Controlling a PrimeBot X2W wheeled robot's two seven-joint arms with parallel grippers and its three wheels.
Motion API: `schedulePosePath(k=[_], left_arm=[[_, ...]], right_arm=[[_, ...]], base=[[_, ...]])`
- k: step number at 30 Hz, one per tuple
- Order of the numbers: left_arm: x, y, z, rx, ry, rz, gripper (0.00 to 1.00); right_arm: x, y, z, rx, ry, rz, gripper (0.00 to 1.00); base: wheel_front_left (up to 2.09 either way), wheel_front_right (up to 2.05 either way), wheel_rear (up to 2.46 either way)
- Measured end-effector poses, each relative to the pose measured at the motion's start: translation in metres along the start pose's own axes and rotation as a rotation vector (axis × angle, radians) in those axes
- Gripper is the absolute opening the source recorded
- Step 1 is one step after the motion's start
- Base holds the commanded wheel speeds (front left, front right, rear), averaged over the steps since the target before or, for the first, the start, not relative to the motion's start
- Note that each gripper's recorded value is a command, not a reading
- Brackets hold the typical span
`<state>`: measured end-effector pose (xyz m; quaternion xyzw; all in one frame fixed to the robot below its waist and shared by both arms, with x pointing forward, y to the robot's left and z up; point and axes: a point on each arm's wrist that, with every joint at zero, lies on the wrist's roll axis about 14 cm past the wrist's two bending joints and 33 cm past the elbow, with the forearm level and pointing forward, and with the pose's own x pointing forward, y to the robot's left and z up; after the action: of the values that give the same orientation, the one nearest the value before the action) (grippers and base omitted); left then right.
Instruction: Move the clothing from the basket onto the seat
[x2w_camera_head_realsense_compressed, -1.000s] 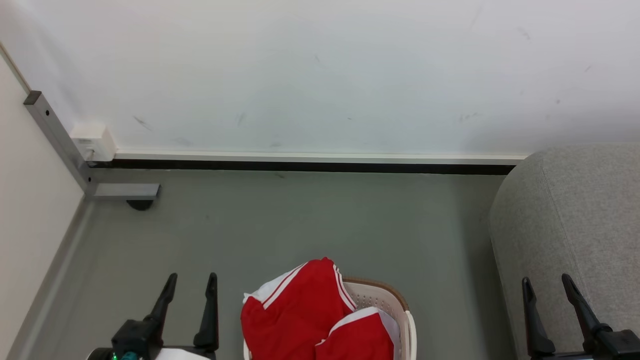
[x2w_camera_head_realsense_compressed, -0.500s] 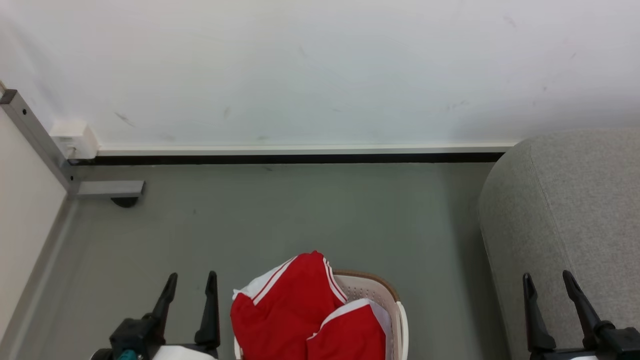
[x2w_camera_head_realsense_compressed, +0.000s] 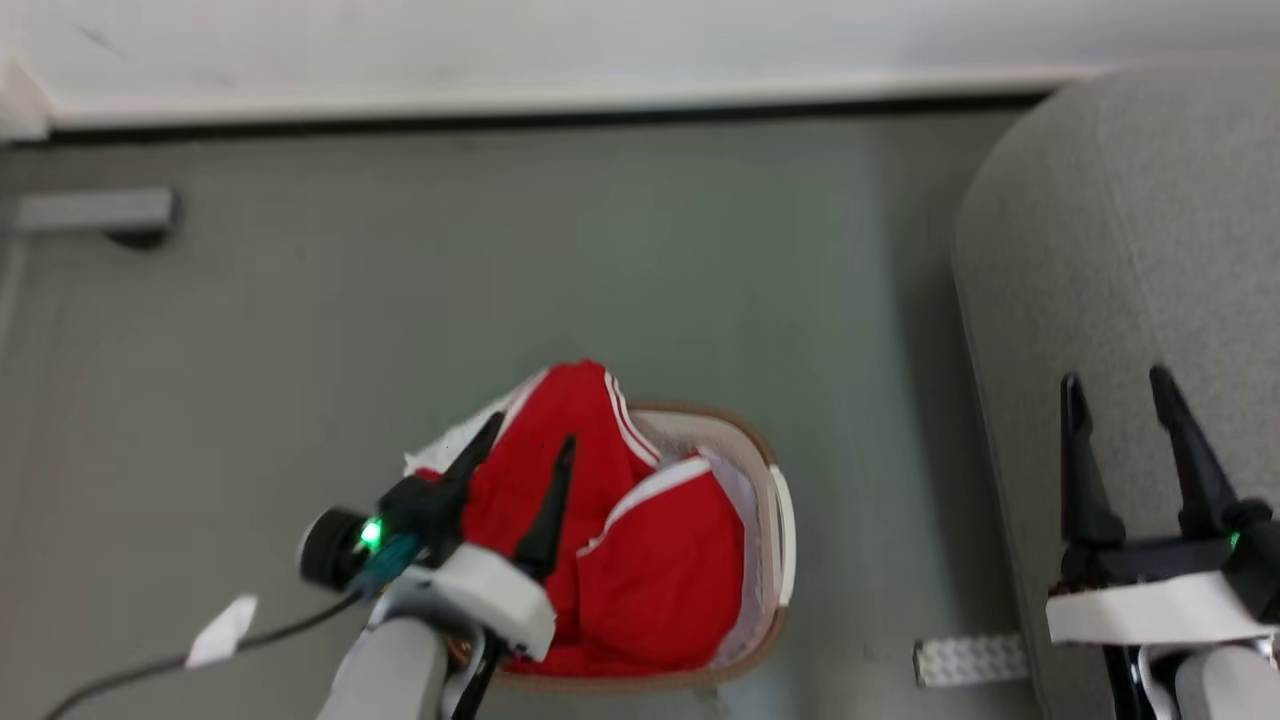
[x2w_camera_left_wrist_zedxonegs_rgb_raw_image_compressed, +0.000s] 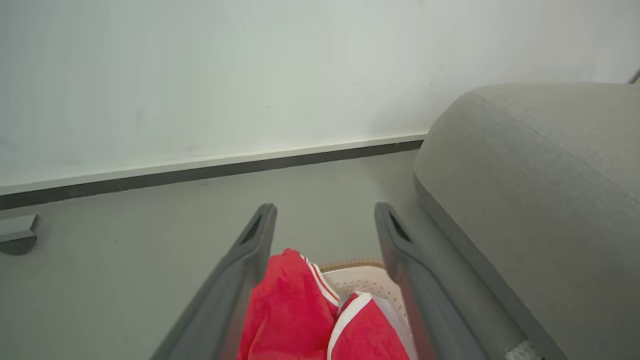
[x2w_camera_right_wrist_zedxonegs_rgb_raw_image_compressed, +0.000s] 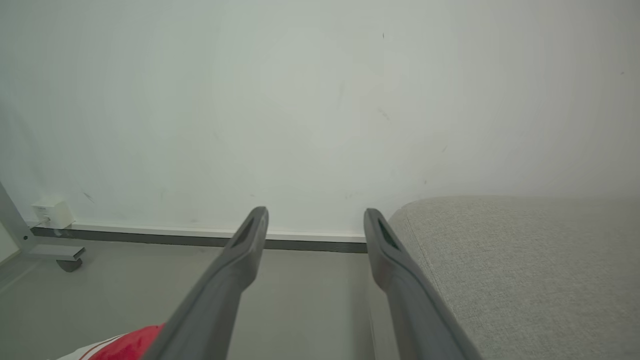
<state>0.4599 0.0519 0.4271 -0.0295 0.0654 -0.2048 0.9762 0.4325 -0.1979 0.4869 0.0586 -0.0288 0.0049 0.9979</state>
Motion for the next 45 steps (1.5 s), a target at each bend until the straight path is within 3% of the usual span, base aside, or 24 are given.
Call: schedulePosePath(k=[7, 15, 28, 31, 32, 33, 34, 45], left_arm=[[0.049, -0.022, -0.092, 0.060, 0.254, -0.154, 1.00], [0.061, -0.036, -0.203, 0.077, 0.576, -0.250, 1.00], [0.062, -0.025, -0.303, 0.121, 0.831, -0.267, 1.00], [0.058, -0.036, -0.315, 0.126, 0.850, -0.323, 1.00], [0.057, -0.040, -0.317, 0.124, 0.856, -0.335, 0.92], [0.056, -0.045, -0.317, 0.115, 0.858, -0.351, 0.58], [0.056, -0.050, -0.314, 0.103, 0.849, -0.362, 0.00], [0.066, -0.057, -0.232, 0.048, 0.633, -0.326, 0.00]], right_arm=[[0.038, -0.002, -0.024, -0.008, 0.016, 0.014, 1.00], [0.051, -0.016, -0.064, -0.015, 0.084, -0.007, 1.00], [0.050, -0.026, -0.111, -0.036, 0.189, -0.014, 1.00], [0.047, -0.030, -0.117, -0.039, 0.207, -0.025, 1.00], [0.046, -0.032, -0.117, -0.041, 0.210, -0.030, 1.00], [0.045, -0.034, -0.117, -0.041, 0.211, -0.034, 1.00], [0.045, -0.034, -0.116, -0.040, 0.211, -0.035, 1.00], [0.035, -0.036, -0.074, -0.022, 0.137, -0.064, 1.00]], base=[[0.00, 0.00, 0.00], [0.00, 0.00, 0.00], [0.00, 0.00, 0.00], [0.00, 0.00, 0.00], [0.00, 0.00, 0.00], [0.00, 0.00, 0.00], [0.00, 0.00, 0.00], [0.00, 0.00, 0.00]])
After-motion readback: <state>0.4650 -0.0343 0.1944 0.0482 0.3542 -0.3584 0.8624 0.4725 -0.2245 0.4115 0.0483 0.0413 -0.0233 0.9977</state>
